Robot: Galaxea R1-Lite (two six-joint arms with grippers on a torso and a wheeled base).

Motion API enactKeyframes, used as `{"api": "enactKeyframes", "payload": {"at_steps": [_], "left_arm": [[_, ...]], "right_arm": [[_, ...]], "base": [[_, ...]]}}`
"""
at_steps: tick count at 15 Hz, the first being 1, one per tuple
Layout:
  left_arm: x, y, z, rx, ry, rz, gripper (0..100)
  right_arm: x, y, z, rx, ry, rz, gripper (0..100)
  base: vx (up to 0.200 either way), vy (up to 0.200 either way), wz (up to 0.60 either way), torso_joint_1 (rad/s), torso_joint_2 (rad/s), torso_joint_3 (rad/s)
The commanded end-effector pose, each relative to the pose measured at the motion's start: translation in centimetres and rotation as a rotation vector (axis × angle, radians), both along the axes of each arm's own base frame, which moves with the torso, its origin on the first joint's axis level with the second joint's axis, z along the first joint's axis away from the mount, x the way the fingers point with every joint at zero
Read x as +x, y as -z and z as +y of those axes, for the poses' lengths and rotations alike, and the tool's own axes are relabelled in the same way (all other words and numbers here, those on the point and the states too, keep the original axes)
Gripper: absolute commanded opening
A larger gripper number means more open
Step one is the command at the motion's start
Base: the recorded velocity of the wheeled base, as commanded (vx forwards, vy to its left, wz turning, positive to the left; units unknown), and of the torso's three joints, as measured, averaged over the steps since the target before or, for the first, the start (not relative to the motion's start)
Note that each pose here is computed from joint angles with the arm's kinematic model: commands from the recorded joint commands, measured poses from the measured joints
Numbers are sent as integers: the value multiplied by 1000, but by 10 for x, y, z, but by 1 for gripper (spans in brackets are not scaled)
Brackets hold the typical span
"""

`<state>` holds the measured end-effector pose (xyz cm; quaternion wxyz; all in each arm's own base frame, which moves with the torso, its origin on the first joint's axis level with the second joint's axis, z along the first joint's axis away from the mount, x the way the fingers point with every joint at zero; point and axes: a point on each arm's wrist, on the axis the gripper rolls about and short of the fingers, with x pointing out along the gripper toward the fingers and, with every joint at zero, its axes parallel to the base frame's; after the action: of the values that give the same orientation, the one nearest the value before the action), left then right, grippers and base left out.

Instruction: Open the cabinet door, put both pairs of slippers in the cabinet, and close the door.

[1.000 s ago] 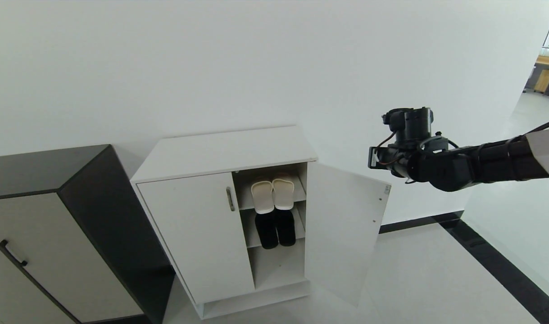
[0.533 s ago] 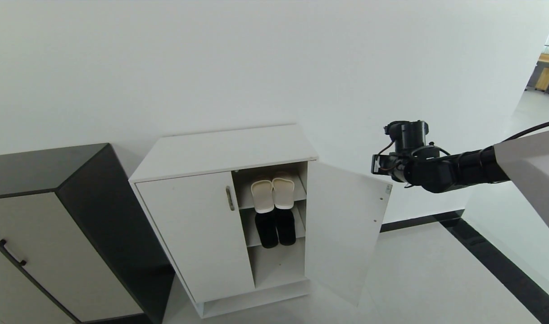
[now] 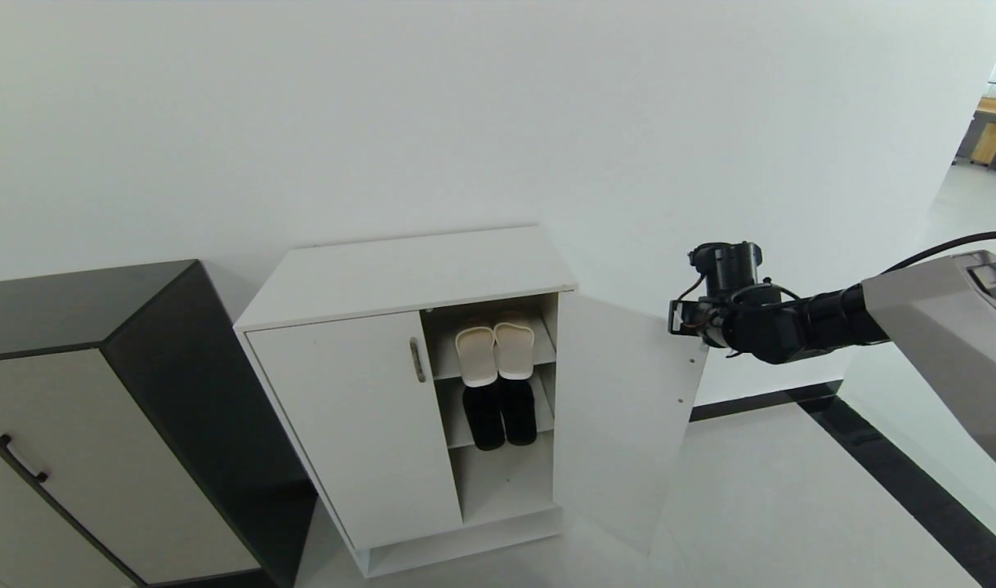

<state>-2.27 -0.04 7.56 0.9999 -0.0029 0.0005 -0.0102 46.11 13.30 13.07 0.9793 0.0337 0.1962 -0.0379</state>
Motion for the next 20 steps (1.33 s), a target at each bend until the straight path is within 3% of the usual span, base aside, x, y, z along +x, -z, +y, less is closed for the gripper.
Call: {"api": "enactKeyframes", "payload": {"at_steps": [1, 8, 16, 20], "left_arm": [[0, 0, 0, 0, 1, -1, 0], [0, 0, 0, 0, 1, -1, 0], [0, 0, 0, 0, 1, -1, 0], [0, 0, 0, 0, -2, -1, 0]], "right_arm": [[-1, 2, 2, -3, -3, 7, 0], [-17, 3, 11, 0, -25, 37, 0], [-104, -36, 73, 18, -225, 7, 0], [-128, -28, 87, 1, -310, -70, 0]], "base": [[0, 0, 0, 0, 0, 0], [0, 0, 0, 0, 0, 0], [0, 0, 0, 0, 0, 0], [0, 0, 0, 0, 0, 0]]}}
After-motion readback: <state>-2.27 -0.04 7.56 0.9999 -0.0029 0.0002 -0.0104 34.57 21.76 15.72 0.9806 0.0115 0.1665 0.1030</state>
